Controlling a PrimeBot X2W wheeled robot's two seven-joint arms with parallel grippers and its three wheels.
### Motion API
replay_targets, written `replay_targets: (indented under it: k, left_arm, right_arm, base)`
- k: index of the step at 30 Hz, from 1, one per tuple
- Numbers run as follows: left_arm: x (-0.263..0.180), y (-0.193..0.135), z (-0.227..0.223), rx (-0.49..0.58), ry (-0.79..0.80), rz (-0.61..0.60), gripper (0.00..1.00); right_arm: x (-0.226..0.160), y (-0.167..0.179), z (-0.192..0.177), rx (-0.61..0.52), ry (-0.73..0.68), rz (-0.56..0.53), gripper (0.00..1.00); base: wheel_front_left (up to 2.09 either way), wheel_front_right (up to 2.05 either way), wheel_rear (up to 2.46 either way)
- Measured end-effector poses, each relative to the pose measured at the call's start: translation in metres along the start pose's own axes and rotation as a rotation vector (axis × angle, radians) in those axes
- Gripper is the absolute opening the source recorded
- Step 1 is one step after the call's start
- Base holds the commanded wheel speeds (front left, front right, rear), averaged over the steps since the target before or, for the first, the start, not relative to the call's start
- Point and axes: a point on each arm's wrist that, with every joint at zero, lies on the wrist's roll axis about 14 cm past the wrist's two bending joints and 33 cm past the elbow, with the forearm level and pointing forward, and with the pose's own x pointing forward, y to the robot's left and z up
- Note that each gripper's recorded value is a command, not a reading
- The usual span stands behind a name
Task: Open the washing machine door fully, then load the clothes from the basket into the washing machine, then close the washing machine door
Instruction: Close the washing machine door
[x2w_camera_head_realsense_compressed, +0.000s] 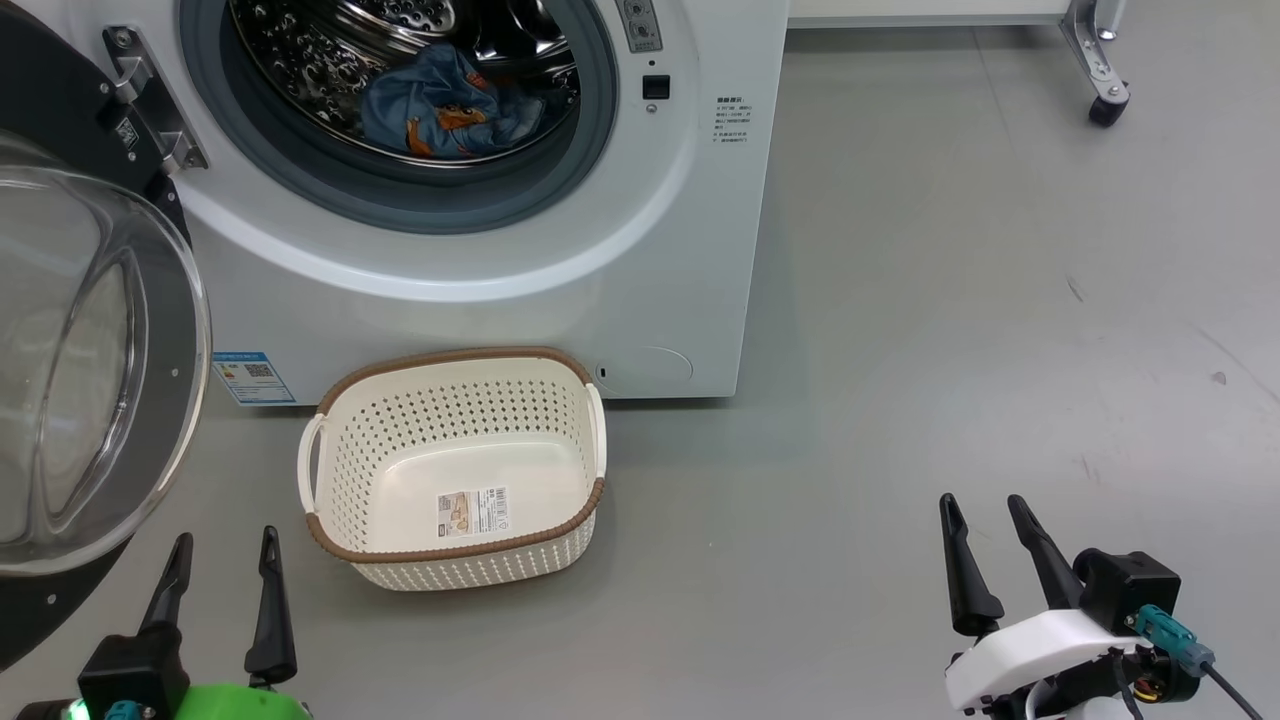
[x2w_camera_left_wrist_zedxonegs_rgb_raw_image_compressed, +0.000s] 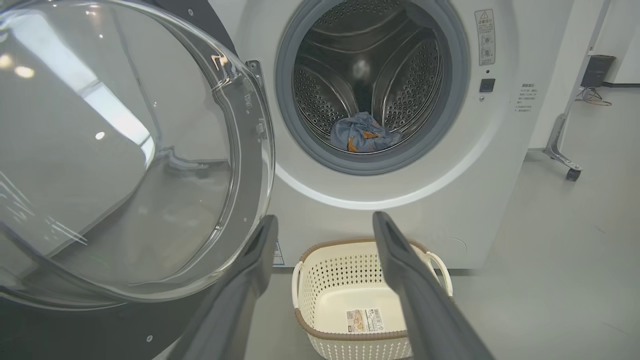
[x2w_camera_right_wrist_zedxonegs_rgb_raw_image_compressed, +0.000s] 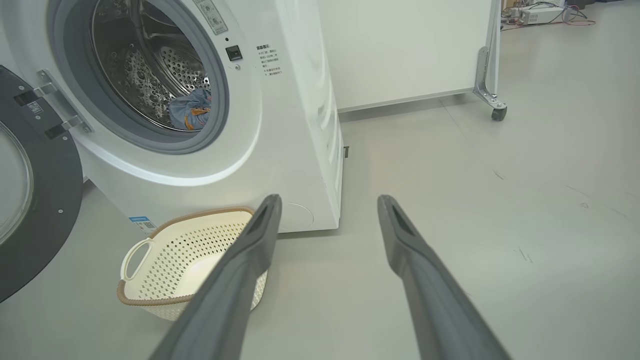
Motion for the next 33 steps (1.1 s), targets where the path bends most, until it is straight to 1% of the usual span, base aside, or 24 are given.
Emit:
replay_targets:
  k: [13, 33]
  left_arm:
    - [-0.003, -0.002, 0.001, -0.004, -0.006, -0.004, 1.00]
    - [-0.008, 0.004, 0.002, -0.006, -0.010, 0.020, 1.00]
  right_arm:
    - [0.001, 0.005, 0.000, 0.001, 0.001, 0.019, 1.00]
    - [0.006, 0.012, -0.002, 0.001, 0.007, 0.043, 1.00]
  base:
    - [-0.47, 0.47, 0.00]
    - [-0.02, 0.02, 0.00]
